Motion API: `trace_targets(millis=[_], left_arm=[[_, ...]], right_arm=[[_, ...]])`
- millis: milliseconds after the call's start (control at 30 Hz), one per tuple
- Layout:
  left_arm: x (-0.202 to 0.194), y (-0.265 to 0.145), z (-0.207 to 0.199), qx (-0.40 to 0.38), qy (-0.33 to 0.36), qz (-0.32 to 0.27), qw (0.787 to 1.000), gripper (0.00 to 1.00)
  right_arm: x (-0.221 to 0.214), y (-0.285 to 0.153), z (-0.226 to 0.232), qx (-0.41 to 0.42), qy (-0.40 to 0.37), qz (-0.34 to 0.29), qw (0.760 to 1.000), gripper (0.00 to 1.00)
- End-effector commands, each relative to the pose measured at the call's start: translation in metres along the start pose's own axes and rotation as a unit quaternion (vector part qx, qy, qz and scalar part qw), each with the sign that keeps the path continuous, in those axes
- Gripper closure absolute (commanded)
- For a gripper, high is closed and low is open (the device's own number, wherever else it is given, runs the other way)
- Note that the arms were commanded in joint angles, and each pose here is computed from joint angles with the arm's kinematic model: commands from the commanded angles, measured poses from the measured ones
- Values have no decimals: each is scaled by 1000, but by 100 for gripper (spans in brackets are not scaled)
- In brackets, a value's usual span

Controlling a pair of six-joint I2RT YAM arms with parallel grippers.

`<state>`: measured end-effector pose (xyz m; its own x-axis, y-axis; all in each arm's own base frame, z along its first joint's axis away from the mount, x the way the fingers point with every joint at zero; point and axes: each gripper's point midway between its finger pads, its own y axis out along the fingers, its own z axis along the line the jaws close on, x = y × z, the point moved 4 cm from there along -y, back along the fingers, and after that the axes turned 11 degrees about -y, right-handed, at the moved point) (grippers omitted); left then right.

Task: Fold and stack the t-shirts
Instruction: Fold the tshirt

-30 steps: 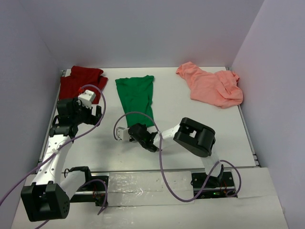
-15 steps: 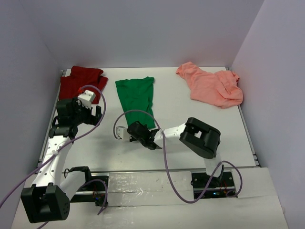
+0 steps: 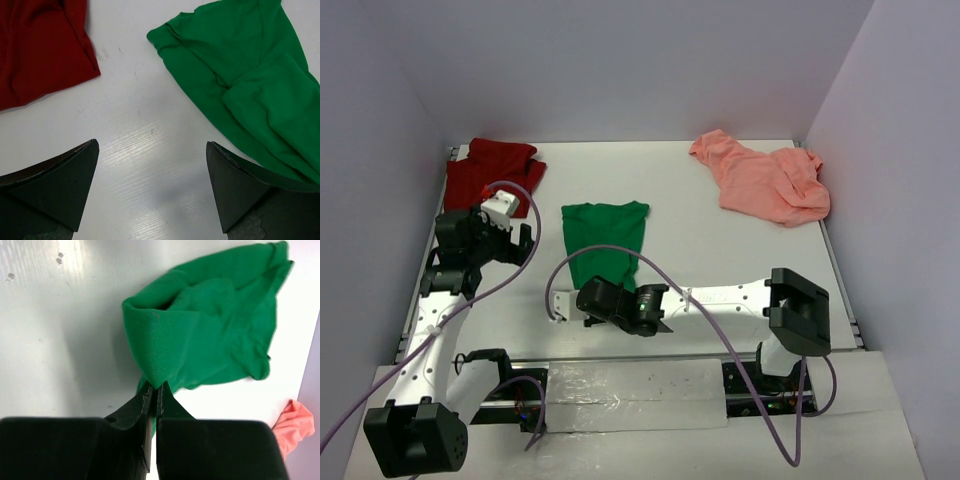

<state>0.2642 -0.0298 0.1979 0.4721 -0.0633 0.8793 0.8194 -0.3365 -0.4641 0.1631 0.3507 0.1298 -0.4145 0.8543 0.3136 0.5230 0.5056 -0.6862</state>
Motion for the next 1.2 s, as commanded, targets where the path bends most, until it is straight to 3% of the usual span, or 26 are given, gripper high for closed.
trace_targets(millis=[0, 200, 467, 733, 1167], left_arm=[[20, -10, -5, -13, 16, -25, 999, 2], [22, -11, -7, -19, 15, -24, 999, 2], [27, -12, -5, -13, 21, -27, 999, 2], [25, -13, -5, -11, 22, -26, 999, 2], [21, -4, -5, -25, 16, -17, 999, 2]], right_arm=[[11, -35, -32, -19, 39, -12, 999, 100], [13, -47, -91, -77, 43, -12, 996, 100], [-27, 5, -198, -145, 108, 33, 983, 100], [-42, 59, -218, -144, 123, 46, 981, 100], [-55, 100, -220, -149, 108, 64, 981, 100]])
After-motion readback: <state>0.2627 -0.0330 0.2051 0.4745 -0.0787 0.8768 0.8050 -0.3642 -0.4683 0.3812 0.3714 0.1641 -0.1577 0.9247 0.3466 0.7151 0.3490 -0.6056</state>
